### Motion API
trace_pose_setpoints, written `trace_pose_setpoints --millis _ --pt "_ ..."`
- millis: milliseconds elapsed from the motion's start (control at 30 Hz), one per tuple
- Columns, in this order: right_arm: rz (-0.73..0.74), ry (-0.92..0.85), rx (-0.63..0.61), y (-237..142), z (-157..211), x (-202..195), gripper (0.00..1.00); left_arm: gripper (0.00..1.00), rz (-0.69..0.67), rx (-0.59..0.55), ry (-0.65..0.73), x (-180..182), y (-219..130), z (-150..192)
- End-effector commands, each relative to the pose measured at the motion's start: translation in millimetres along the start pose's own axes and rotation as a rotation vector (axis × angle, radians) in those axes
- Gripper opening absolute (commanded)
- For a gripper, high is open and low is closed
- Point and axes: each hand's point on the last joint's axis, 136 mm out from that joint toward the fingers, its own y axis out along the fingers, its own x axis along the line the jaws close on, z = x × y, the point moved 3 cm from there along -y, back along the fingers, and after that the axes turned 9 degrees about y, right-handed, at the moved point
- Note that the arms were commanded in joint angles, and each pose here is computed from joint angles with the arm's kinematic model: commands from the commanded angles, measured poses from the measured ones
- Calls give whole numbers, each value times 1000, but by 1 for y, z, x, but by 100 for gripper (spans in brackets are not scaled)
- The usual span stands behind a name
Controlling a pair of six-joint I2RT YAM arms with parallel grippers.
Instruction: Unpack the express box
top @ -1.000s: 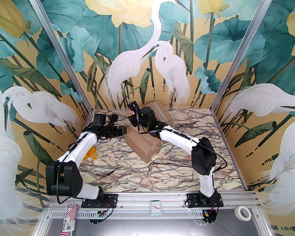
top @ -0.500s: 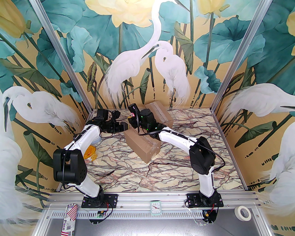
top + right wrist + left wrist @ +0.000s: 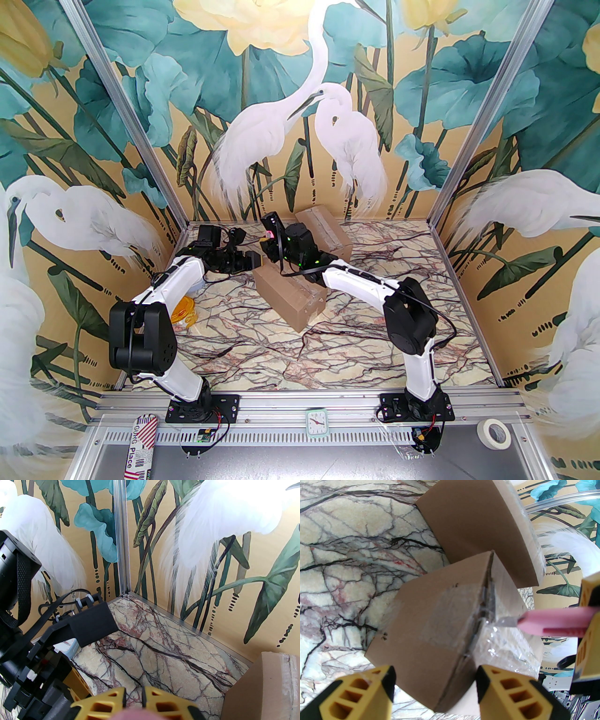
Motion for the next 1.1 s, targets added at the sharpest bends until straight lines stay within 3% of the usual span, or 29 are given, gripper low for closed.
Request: trace_pose_setpoints --millis 0,200,533,1067 --pt "-8 28 10 4 12 0 0 60 -9 43 -49 12 13 14" --pt "-4 35 26 -3 12 2 0 56 -13 38 -80 16 16 17" --pt "9 2 60 -18 12 9 0 41 -31 42 -138 24 19 24" --pt "-21 -13 125 -34 18 15 0 37 -7 17 -150 6 0 37"
